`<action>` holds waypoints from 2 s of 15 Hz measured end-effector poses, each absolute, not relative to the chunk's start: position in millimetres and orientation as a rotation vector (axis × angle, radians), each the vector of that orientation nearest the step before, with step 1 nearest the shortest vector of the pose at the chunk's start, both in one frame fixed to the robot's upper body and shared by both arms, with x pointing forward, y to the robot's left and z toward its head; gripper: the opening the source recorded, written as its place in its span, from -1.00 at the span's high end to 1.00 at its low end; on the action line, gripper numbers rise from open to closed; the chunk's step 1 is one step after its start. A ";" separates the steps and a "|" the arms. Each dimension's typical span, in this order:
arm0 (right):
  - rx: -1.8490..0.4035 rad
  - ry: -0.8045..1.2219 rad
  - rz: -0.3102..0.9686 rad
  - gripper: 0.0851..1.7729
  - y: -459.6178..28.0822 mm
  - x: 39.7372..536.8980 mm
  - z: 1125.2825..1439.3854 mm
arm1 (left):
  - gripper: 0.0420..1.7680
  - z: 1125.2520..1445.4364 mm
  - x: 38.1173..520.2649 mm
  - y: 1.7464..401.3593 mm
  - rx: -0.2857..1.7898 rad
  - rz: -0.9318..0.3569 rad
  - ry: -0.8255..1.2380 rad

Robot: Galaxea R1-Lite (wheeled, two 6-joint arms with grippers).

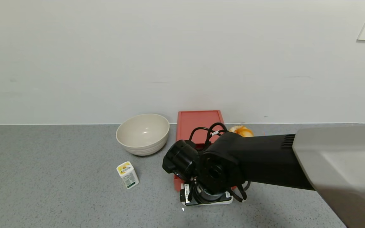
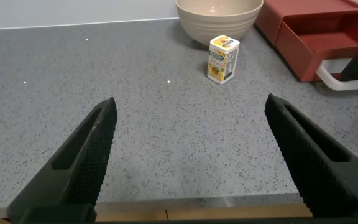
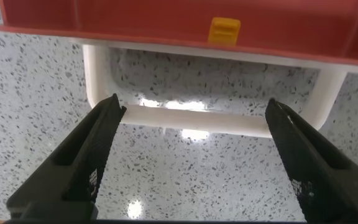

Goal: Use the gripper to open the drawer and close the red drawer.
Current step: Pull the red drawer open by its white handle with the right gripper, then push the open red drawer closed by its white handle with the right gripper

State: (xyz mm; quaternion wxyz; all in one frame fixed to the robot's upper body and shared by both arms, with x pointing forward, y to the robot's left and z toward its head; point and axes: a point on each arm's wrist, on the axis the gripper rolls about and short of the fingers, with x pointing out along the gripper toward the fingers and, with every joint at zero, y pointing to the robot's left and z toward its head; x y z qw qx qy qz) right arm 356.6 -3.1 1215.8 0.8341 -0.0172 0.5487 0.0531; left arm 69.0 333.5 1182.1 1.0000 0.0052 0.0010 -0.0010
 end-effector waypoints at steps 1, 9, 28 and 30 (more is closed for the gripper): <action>-0.042 1.166 0.111 -0.93 -3.5 354.8 1214.7 | -0.94 1182.2 69.0 333.5 0.010 -0.001 0.001; -0.041 1.187 0.123 -0.93 -3.2 345.7 1217.0 | -0.94 1182.1 69.0 333.5 0.009 0.000 0.002; -0.005 1.019 0.270 -0.93 -52.9 334.3 1314.6 | -0.94 1182.2 69.0 333.5 0.009 0.000 0.001; 0.025 0.979 0.341 -0.93 -70.8 337.2 1327.1 | -0.94 1182.3 69.0 333.5 0.009 0.000 0.001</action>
